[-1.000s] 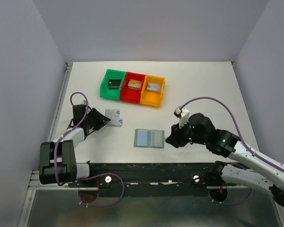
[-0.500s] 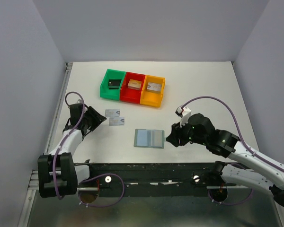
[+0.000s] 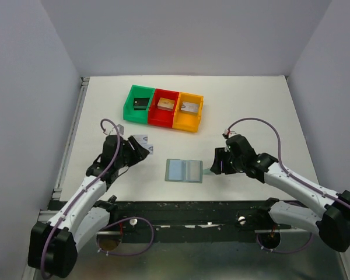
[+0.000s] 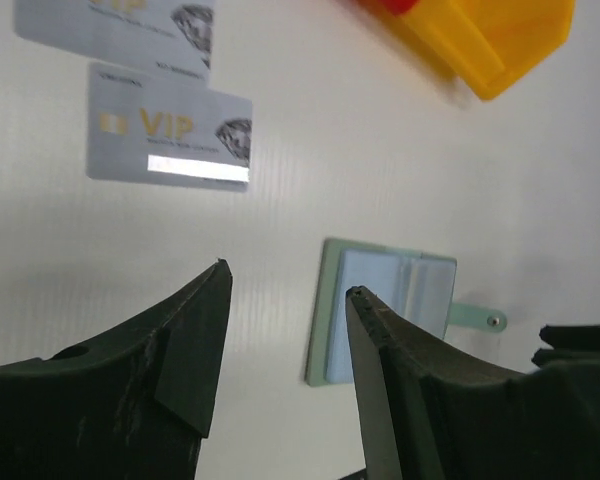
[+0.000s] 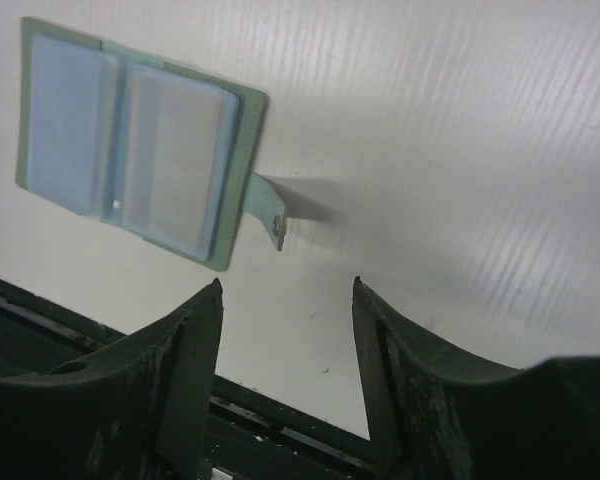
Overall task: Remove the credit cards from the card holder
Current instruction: Place the credit card at the center of the board, then remove the credit card from the card holder.
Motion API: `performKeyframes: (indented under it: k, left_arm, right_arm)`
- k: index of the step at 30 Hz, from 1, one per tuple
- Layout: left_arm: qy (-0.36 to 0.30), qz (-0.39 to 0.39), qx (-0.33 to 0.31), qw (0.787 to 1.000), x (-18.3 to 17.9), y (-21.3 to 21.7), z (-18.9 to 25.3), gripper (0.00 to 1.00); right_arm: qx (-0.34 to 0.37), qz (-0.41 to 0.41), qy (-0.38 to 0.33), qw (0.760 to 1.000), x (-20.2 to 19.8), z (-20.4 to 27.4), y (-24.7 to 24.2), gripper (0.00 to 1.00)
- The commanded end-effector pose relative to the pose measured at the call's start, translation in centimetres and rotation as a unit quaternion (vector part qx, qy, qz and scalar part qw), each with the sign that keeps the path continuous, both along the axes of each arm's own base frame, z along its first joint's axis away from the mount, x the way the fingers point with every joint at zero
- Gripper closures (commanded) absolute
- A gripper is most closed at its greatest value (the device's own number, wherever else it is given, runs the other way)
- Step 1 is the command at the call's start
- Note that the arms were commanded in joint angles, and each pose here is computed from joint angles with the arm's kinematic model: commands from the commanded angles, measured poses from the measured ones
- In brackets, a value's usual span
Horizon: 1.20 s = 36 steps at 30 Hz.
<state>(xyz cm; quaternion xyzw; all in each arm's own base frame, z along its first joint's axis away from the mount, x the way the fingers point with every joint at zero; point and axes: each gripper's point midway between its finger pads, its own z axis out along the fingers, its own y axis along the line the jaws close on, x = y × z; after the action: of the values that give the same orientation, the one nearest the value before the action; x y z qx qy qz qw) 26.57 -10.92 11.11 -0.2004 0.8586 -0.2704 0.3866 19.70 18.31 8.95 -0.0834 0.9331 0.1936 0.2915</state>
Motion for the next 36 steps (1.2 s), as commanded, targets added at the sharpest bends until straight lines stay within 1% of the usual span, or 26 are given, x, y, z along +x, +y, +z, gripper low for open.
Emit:
performKeyframes:
  k: [1, 4, 6, 7, 9, 12, 17, 20, 22, 24, 25, 28, 30, 32, 33, 35, 36]
  left_arm:
    - [0.036, -0.018, 0.013, 0.999, -2.5, -3.1, -2.1, 0.37]
    - [0.040, -0.024, 0.024, 0.999, -3.0, -3.8, -2.5, 0.36]
    - [0.045, -0.026, 0.024, 0.998, -3.1, -4.0, -2.6, 0.30]
    - [0.047, -0.028, 0.024, 0.998, -3.1, -4.0, -2.6, 0.23]
    - [0.057, -0.029, 0.029, 0.998, -3.2, -4.0, -2.7, 0.01]
    - [0.066, -0.024, 0.028, 0.997, -3.3, -4.0, -2.7, 0.01]
    - [0.070, 0.019, 0.017, 0.997, -3.5, -3.0, -2.6, 0.01]
    - [0.065, 0.017, 0.014, 0.998, -3.7, -3.0, -2.2, 0.01]
    - [0.045, -0.014, 0.003, 0.999, -3.7, -3.8, -1.7, 0.01]
    - [0.023, -0.030, -0.017, 0.999, -3.5, -4.6, -1.1, 0.01]
    - [0.012, -0.056, -0.037, 0.998, -3.7, -5.7, -0.5, 0.01]
    - [-0.012, -0.103, -0.061, 0.993, -3.5, -7.4, 0.5, 0.06]
    - [-0.009, -0.138, -0.068, 0.988, -3.5, -8.6, 0.8, 0.08]
    - [0.008, -0.176, -0.067, 0.982, -3.8, -10.0, 0.3, 0.10]
    - [0.010, -0.195, -0.066, 0.979, -3.9, -10.7, 0.3, 0.11]
    - [0.021, -0.233, -0.067, 0.970, -4.4, -12.4, 0.3, 0.12]
    - [0.009, -0.249, -0.071, 0.966, -4.2, -13.3, 0.8, 0.14]
  right_arm:
    - [0.023, 0.000, 0.035, 0.999, 0.3, -1.6, 1.3, 0.40]
    - [0.025, 0.006, 0.045, 0.999, 0.6, -2.6, 1.9, 0.42]
    - [0.026, 0.007, 0.052, 0.998, 0.8, -3.0, 2.3, 0.42]
    - [0.027, 0.009, 0.054, 0.998, 0.9, -3.1, 2.5, 0.42]
    - [0.025, 0.012, 0.063, 0.998, 1.1, -3.6, 2.8, 0.42]
    - [0.010, 0.010, 0.072, 0.997, 1.5, -4.3, 2.8, 0.43]
    - [-0.009, 0.004, 0.087, 0.996, 1.9, -5.6, 2.8, 0.45]
    - [-0.011, 0.006, 0.085, 0.996, 2.2, -5.8, 3.0, 0.50]
    - [-0.014, 0.008, 0.085, 0.996, 2.5, -5.9, 3.2, 0.57]
    - [-0.020, 0.010, 0.089, 0.996, 2.6, -6.2, 3.1, 0.65]
    - [-0.021, 0.010, 0.089, 0.996, 2.7, -6.3, 3.1, 0.68]
    - [-0.026, 0.012, 0.084, 0.996, 2.8, -6.5, 2.9, 0.77]
    - [-0.031, 0.015, 0.075, 0.997, 3.0, -6.3, 2.7, 0.85]
    - [-0.032, 0.022, 0.070, 0.997, 3.0, -5.9, 2.7, 0.94]
    - [-0.029, 0.027, 0.066, 0.997, 2.9, -5.6, 2.8, 0.99]
    - [-0.016, 0.040, 0.053, 0.998, 2.8, -4.6, 3.1, 1.00]
    - [-0.008, 0.049, 0.045, 0.998, 2.7, -4.0, 3.2, 1.00]
